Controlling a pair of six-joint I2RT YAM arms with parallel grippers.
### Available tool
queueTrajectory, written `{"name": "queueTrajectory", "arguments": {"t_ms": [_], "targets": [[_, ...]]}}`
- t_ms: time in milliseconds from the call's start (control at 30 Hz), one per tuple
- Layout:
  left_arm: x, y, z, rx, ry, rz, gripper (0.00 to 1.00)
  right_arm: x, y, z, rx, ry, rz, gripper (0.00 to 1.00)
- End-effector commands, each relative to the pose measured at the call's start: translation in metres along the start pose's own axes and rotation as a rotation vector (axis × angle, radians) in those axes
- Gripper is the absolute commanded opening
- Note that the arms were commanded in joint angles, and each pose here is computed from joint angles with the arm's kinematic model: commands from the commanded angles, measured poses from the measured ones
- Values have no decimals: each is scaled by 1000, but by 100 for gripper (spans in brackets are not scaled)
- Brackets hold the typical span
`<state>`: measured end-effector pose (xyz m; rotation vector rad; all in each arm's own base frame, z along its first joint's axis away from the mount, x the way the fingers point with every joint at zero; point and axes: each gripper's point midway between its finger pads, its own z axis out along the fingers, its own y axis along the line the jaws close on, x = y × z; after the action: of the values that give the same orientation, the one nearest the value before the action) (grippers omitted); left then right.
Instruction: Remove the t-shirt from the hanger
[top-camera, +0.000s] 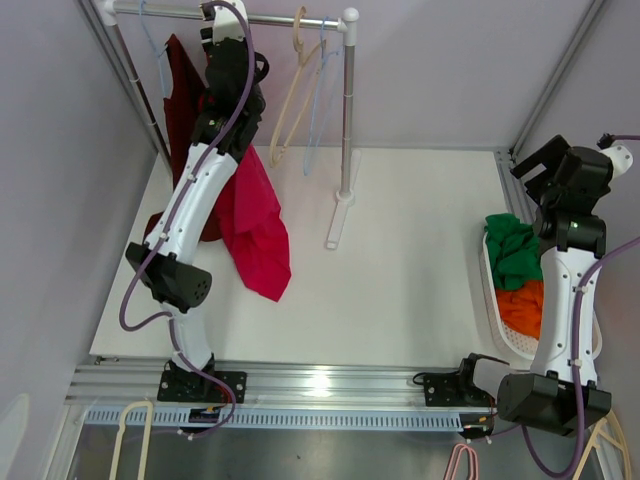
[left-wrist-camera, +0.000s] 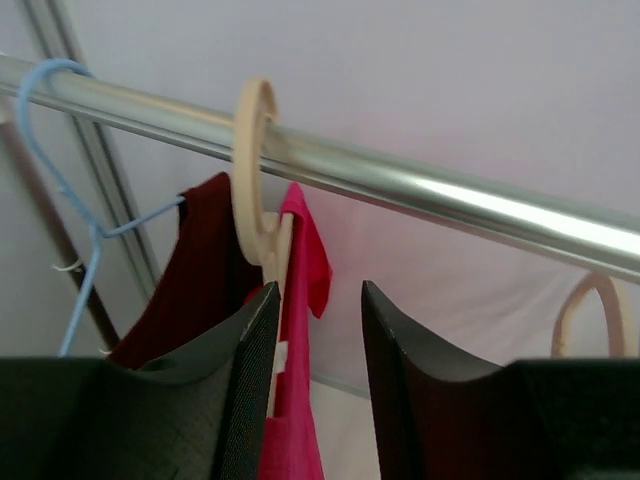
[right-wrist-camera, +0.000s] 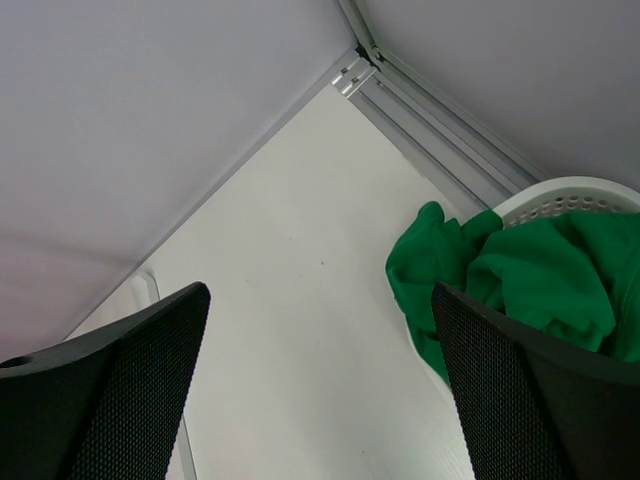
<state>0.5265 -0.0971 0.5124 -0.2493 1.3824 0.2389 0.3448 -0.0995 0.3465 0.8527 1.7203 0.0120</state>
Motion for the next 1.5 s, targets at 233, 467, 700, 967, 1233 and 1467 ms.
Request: {"name": "queueTrajectory", "arguments": {"t_ms": [233,467,700,967,1233,1467], "targets": [[-47,38,9,-213,-200,12,44,-22,28,2,-67,-38,-24,97],[-40,43,23,-272,-231,45,40,-41,45,0,-73,-54,-50,97],[-26,45,37,-274,-226,35,23,-51,50,-12,-76,-82,-47,97],[-29,55,41,-287,-242,42,1,-50,48,-15,-66,-88,-56,98],[-69,70,26,-279,-319,-19,1,-40,51,-8,-75,-65,-64,98],[-94,67,4,-166,-362,-98,1,-32,56,-6,-97,-48,-67,98]]}}
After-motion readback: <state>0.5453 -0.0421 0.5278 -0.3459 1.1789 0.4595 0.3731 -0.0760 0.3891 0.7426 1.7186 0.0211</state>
